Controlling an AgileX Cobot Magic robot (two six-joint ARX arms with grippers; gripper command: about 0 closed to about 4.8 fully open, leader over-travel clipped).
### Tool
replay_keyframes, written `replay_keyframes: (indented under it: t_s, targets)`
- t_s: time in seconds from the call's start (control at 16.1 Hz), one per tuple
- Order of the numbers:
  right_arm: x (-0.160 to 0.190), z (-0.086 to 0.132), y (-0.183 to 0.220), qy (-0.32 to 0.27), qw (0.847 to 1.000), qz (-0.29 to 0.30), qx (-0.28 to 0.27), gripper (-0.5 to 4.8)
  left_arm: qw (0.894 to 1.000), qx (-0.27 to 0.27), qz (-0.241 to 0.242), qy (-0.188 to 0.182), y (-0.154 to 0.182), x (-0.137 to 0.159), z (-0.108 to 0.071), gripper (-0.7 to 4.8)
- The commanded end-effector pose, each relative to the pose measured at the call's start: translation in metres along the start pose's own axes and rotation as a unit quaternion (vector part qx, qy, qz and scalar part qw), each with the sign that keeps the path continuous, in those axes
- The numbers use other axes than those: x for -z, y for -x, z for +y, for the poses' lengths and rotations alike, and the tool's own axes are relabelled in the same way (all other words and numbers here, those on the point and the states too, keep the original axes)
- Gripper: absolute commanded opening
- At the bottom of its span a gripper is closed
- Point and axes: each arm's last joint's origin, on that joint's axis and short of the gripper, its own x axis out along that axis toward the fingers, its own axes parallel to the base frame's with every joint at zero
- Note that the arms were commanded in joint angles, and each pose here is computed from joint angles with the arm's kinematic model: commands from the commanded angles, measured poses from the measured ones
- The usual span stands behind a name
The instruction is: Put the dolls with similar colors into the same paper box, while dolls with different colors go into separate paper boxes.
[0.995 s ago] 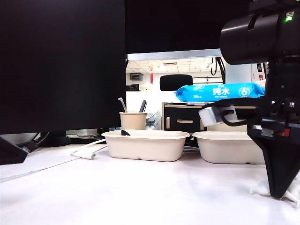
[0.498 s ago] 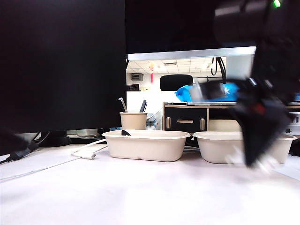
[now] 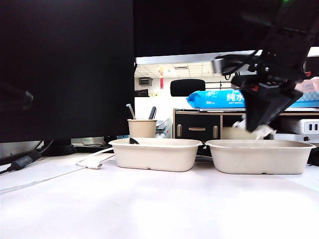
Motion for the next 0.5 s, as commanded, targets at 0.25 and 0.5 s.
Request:
replay_keyframes:
  t_s: [0.25,0.5]
  targets:
    - [-0.009,-0.040,-0.008,-0.075,0.992,-0.063,0.073,1.12,0.999,-0.042,-0.035,0.006,0.004,-0.005,0.008,-0.05]
    - [-0.010,-0.041,-0.034,-0.092,0.991,-0.049,0.083,1.65,0.996,-0.084,-0.038,0.010,0.006,-0.006,0.017,-0.05]
